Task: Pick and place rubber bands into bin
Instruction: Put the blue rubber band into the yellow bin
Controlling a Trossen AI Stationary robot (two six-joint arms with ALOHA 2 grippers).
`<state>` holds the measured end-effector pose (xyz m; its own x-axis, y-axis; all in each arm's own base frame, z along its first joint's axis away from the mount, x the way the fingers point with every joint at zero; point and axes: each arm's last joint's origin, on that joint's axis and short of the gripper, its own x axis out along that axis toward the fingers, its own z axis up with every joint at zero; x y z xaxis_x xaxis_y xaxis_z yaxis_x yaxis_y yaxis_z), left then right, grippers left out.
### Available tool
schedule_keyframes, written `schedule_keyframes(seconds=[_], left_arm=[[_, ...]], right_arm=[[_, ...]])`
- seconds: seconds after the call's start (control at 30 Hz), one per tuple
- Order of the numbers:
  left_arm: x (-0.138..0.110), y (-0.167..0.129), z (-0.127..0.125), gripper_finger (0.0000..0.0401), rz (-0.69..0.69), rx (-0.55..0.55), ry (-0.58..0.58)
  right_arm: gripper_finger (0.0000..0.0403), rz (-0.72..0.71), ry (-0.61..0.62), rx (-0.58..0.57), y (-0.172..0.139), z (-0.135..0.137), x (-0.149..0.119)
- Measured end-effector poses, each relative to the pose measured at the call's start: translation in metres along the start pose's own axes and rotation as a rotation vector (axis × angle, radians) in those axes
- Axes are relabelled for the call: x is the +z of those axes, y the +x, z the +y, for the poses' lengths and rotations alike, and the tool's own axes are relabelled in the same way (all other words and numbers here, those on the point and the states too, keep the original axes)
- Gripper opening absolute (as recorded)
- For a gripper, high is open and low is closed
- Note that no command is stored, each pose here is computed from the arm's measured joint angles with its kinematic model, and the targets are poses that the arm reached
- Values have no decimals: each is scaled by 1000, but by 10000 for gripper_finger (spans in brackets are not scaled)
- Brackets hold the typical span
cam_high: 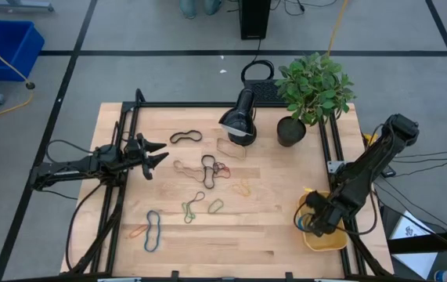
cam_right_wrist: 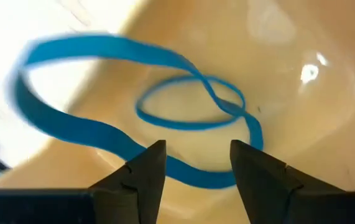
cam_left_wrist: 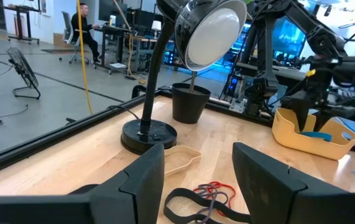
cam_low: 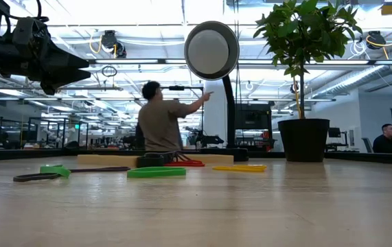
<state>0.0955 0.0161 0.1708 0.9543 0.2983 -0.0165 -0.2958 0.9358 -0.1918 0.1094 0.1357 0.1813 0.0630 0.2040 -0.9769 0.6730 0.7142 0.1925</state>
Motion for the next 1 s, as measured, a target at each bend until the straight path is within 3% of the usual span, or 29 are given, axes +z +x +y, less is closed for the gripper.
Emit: schedule_keyframes(seconds=[0.3,0.57,0.8,1.0], left_arm=[[0,0,0,196,0,0,0],[0,0,1,196,-4,17,1],[0,0,1,196,-7,31,1],[0,0,1,196,-8,32,-1]], right_arm=[[171,-200,-16,95,-28,4,3],[171,-339,-210,304,-40,31,17],[173,-338,-424,205,-21,43,32],[170,-186,-450,144,-3,46,35]])
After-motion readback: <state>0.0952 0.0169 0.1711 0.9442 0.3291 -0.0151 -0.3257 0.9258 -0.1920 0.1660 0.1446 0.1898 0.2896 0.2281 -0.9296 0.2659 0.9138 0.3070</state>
